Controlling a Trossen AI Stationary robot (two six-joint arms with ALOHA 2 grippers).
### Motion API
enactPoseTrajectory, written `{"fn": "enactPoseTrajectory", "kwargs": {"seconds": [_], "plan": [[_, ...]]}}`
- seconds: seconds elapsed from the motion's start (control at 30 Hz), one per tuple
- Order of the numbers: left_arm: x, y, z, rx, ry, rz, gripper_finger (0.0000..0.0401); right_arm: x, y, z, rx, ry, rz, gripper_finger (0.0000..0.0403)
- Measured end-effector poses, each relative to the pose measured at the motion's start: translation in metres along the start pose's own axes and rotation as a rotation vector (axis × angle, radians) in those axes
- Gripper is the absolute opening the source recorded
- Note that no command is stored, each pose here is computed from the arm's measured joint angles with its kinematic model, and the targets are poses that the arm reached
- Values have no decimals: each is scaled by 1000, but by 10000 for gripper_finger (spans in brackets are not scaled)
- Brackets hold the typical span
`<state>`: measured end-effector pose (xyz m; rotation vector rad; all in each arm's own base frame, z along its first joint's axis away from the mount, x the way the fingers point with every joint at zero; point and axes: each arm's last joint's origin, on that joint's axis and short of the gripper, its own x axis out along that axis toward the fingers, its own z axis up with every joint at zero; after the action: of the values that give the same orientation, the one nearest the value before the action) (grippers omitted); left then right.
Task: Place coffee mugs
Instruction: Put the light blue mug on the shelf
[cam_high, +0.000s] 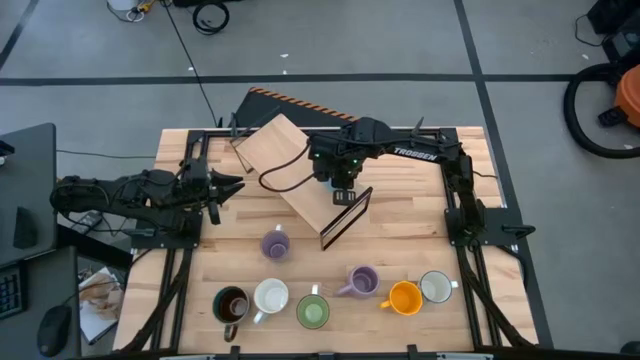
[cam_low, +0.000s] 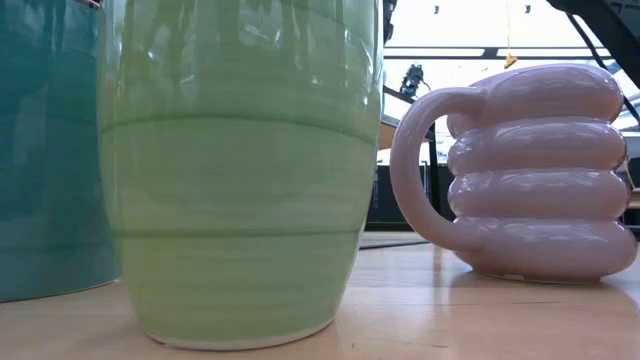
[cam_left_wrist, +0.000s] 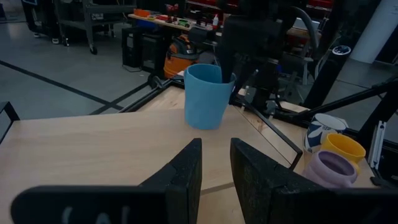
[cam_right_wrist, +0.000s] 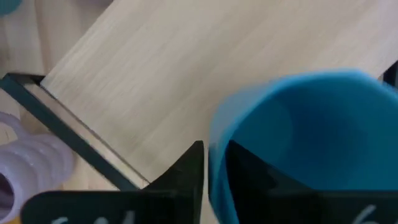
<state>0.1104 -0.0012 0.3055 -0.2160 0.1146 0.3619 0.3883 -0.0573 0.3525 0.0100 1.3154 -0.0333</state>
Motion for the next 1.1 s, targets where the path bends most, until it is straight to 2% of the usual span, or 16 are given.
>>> {"fn": "enactPoseTrajectory", "kwargs": {"seconds": [0.17, 0.47, 0.6, 0.77, 1.03, 1.1], "plan": [[0, 0, 0, 0, 1, 0, 89, -5, 0, 0, -13, -22, -26, 108], [0, 0, 0, 0, 1, 0, 89, -42, 12, -11, -105, -142, -38, 138], [0, 0, 0, 0, 1, 0, 89, -60, 19, -28, -255, -100, -92, 141], [0, 0, 0, 0, 0, 0, 89, -73, 24, -36, -467, -116, -85, 140], [0, 0, 0, 4, 1, -1, 89, -63, 21, -32, -615, -64, -116, 140], [0, 0, 0, 4, 0, -1, 89, -58, 22, -32, -685, -40, -126, 140]]}}
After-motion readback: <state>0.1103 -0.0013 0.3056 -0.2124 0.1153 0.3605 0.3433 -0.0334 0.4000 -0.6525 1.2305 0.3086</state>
